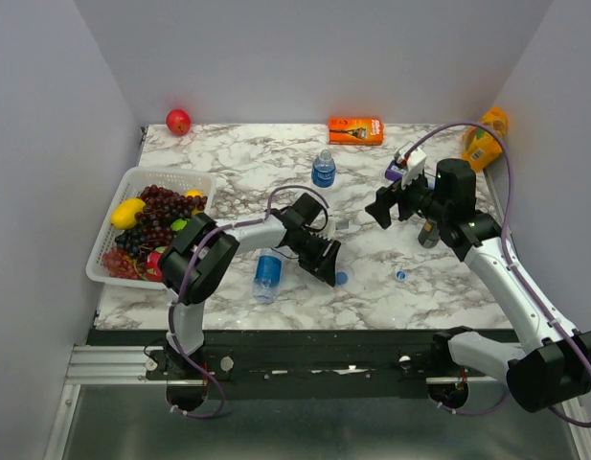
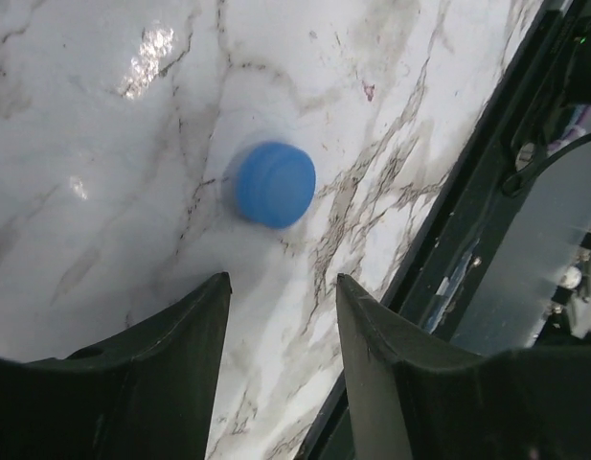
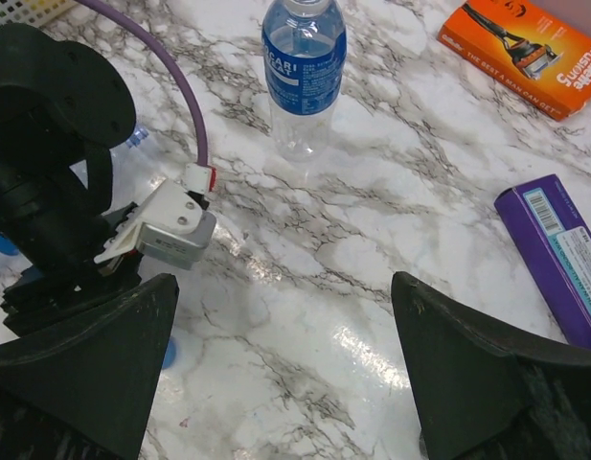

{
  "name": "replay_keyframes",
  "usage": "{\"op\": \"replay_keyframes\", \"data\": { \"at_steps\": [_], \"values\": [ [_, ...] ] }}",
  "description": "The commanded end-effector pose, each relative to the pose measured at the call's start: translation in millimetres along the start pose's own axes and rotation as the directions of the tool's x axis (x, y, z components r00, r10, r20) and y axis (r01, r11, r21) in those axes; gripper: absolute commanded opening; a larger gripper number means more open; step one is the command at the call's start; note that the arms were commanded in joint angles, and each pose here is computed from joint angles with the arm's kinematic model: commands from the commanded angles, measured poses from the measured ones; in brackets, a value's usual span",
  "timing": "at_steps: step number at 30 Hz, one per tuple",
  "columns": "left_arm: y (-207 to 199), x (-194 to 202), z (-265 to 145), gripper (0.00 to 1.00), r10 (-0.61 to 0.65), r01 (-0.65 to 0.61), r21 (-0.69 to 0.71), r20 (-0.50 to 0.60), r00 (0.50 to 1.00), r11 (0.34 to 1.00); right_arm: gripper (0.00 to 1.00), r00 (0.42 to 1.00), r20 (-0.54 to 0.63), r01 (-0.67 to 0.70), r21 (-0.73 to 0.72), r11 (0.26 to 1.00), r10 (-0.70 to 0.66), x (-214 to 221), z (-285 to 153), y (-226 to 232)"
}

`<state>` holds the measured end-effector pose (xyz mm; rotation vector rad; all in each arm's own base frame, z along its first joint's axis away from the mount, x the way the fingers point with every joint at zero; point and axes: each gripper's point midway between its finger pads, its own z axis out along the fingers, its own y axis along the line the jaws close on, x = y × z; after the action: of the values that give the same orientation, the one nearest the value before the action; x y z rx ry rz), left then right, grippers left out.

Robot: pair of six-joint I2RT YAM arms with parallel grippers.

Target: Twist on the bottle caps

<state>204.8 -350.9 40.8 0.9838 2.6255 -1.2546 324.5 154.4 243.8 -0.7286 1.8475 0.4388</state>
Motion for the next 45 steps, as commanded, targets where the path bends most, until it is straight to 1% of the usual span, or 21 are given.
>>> {"op": "replay_keyframes", "data": {
  "at_steps": [1, 3, 4, 6, 7, 8, 10, 12, 14, 16, 18, 20, 21, 24, 31, 35, 38, 39, 41, 42, 45],
  "values": [
    [-26, 3, -26, 0.6, 0.241, -0.24, -0.053, 0.014, 0.97, 0.969, 1.0, 1.0, -0.004, 0.027, 0.035, 0.999, -0.027, 1, -4, -6],
    [-53, 8, -39, 0.65, 0.321, -0.321, 0.017, 0.026, 0.947, 0.947, 1.0, 0.999, -0.043, -0.004, 0.063, 0.998, 0.007, 6, -3, -11],
    [-70, -1, -57, 0.71, 0.402, -0.403, -0.005, 0.078, 0.912, 0.915, 1.0, 0.998, -0.055, -0.005, 0.059, 0.998, 0.008, 9, -4, -10],
    [-79, -6, -74, 0.87, 0.462, -0.456, -0.075, 0.122, 0.879, 0.887, 1.0, 0.998, -0.066, -0.004, 0.04, 0.999, 0.007, 10, -5, -6],
    [-78, -16, -94, 0.93, 0.496, -0.466, -0.188, 0.161, 0.853, 0.864, 1.0, 0.998, -0.064, -0.007, 0.036, 0.999, 0.009, 7, -5, -6],
    [-74, -18, -103, 0.98, 0.476, -0.433, -0.232, 0.178, 0.861, 0.871, 1.0, 0.997, -0.07, -0.025, 0.028, 0.999, 0.027, 7, -5, -4],
    [-69, -21, -127, 0.98, 0.4, -0.323, -0.306, 0.237, 0.885, 0.895, 1.0, 0.995, -0.081, -0.063, 0.029, 0.998, 0.065, 4, -5, -3],
    [-37, -15, -151, 0.98, 0.181, -0.029, -0.438, 0.31, 0.934, 0.899, 1.0, 0.991, -0.097, -0.09, 0.007, 0.996, 0.09, 4, -7, 3],
    [-10, -2, -177, 0.98, 0.12, 0.116, -0.551, 0.374, 0.92, 0.827, 1.0, 0.99, -0.1, -0.098, 0.004, 0.995, 0.098, 0, -9, 4],
    [24, 17, -196, 0.98, 0.065, 0.202, -0.65, 0.362, 0.93, 0.733, 1.0, 0.987, -0.118, -0.107, 0.015, 0.994, 0.108, 4, -11, 5],
    [51, 43, -199, 0.98, -0.066, 0.318, -0.677, 0.371, 0.926, 0.664, 1.0, 0.982, -0.136, -0.126, 0.045, 0.991, 0.131, 8, -12, 4],
    [67, 61, -193, 0.98, -0.166, 0.391, -0.668, 0.375, 0.912, 0.634, 1.0, 0.977, -0.151, -0.146, 0.047, 0.988, 0.152, 12, -13, 5],
    [64, 59, -185, 0.98, -0.184, 0.398, -0.636, 0.377, 0.908, 0.661, 1.0, 0.974, -0.161, -0.154, 0.051, 0.987, 0.16, 16, -14, 6],
    [68, 58, -174, 0.98, -0.224, 0.432, -0.614, 0.388, 0.894, 0.661, 1.0, 0.97, -0.169, -0.17, 0.05, 0.984, 0.176, 23, -17, 10],
    [86, 73, -134, 0.98, -0.328, 0.404, -0.606, 0.239, 0.914, 0.685, 1.0, 0.969, -0.156, -0.192, 0.009, 0.981, 0.191, 32, -16, 21],
    [96, 70, -118, 0.96, -0.328, 0.373, -0.618, 0.192, 0.925, 0.692, 1.0, 0.974, -0.141, -0.178, -0.01, 0.984, 0.175, 32, -15, 23],
    [100, 63, -111, 0.86, -0.307, 0.351, -0.613, 0.179, 0.935, 0.708, 1.0, 0.98, -0.133, -0.158, -0.051, 0.986, 0.15, 30, -13, 28],
    [98, 59, -108, 0.78, -0.289, 0.334, -0.596, 0.175, 0.941, 0.73, 1.0, 0.98, -0.135, -0.156, -0.071, 0.985, 0.145, 28, -12, 30],
    [92, 55, -109, 0.7, -0.261, 0.318, -0.573, 0.182, 0.948, 0.755, 0.99, 0.984, -0.123, -0.148, -0.155, 0.977, 0.129, 22, -13, 43],
    [87, 50, -109, 0.6, -0.232, 0.299, -0.55, 0.19, 0.954, 0.78, 0.98, 0.984, -0.118, -0.153, -0.187, 0.97, 0.132, 17, -12, 48],
    [61, 42, -115, 0.54, -0.107, 0.201, -0.469, 0.221, 0.969, 0.86, 0.97, 0.977, -0.121, -0.202, -0.276, 0.94, 0.175, 9, -12, 64]
  ]
}}
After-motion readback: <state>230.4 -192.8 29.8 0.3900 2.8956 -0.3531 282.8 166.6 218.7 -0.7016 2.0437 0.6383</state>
